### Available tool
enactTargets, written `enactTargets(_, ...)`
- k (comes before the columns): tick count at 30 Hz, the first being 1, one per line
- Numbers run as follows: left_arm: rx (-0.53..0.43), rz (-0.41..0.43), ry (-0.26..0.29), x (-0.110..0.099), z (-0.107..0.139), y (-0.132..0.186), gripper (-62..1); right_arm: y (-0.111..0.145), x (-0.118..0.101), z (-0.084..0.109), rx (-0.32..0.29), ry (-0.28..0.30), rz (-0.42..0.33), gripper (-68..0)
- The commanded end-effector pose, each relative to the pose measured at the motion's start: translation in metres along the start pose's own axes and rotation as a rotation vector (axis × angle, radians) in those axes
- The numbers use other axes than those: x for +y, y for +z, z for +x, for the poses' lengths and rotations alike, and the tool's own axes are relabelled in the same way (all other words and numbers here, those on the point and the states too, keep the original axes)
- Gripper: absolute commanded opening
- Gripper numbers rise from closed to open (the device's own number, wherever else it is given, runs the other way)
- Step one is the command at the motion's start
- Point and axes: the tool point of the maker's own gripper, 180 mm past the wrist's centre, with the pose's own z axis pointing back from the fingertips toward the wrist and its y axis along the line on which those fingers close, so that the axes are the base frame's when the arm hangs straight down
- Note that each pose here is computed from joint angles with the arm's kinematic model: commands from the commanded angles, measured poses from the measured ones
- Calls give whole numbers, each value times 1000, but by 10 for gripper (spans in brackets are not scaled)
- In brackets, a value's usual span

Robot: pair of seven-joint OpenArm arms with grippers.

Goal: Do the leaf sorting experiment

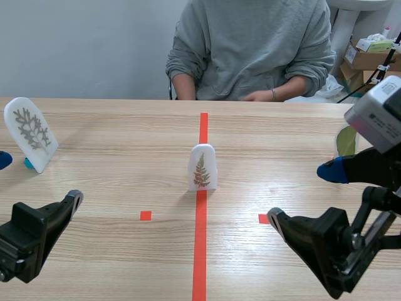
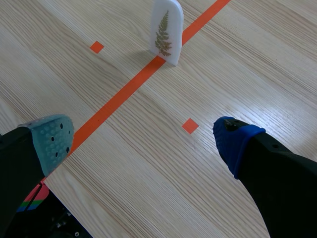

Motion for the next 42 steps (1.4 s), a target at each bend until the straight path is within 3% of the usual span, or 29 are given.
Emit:
enactTargets(1, -16, -3, 0, -1, 5, 0, 14, 0, -3, 5, -17, 8, -5, -97)
enactTargets(9, -12, -79, -2, -12, -4, -10, 14, 0, -4, 3, -10, 17, -10, -97)
enactTargets(18, 26, -238, -22, -27, -35, -65, 14, 0, -8, -2, 20, 63, -32, -97)
enactTargets(31, 26, -396, -6, -69, -26, -169, 14, 0, -8, -2, 22, 66, -33, -97)
enactTargets(38, 43, -438, 29, -96, -23, -206, 14, 0, -10, -4, 33, 83, -41, -97)
enactTargets(42, 60, -449, -19, -110, -22, -219, 14, 0, -10, -4, 33, 83, -41, -97)
